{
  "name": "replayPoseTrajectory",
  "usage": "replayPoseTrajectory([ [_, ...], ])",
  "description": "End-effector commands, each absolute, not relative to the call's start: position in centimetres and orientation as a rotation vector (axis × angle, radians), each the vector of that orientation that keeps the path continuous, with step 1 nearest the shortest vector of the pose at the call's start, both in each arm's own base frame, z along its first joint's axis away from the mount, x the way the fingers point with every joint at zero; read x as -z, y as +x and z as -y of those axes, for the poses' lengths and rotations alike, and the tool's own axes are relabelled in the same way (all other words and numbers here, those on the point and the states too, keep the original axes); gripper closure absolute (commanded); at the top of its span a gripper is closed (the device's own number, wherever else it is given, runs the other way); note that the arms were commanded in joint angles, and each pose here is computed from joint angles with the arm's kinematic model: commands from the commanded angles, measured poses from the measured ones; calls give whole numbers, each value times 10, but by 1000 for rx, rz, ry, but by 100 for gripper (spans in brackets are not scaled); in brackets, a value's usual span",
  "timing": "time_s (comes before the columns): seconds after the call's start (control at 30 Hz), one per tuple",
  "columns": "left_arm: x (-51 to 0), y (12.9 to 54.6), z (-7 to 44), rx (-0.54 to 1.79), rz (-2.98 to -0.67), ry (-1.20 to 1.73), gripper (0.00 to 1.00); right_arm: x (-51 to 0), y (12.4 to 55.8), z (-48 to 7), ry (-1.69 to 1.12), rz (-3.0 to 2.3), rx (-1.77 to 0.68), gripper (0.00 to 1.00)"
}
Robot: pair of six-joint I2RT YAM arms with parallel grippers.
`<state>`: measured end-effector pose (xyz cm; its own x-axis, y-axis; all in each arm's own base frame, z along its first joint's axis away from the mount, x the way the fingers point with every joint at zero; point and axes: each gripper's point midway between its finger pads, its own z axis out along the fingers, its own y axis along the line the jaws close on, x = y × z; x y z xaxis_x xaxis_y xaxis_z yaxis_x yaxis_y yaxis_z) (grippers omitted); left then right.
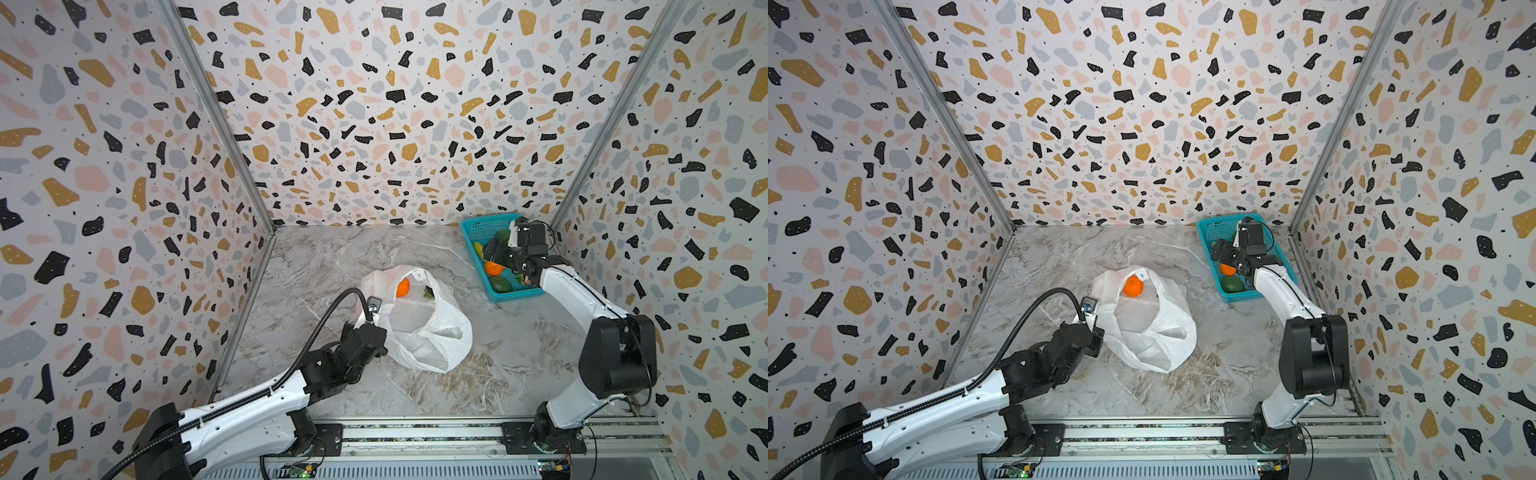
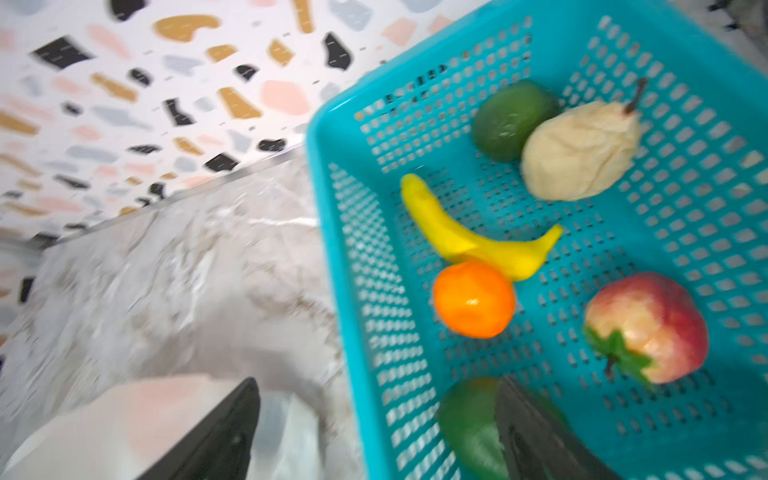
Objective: Untie the knot of the plastic bag and take out the fruit
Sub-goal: 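Move the open right gripper back into the bag toward the red apple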
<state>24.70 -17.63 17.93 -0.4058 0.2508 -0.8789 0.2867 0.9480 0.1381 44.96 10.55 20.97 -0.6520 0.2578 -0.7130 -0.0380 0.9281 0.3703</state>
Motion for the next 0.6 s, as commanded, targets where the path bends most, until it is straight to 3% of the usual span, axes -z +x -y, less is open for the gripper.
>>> replayPoseTrajectory([
  [0.0,-199,251,174,50,-1969,339,100,-230,398,-142,18,-2261,-562,12],
  [0.3,-204,251,174,54,-1963,339,100,-269,309,-216,-208,-2242,-780,12],
  [0.57,-212,251,174,59,-1951,338,100,-281,264,-287,-416,-2231,-909,12],
])
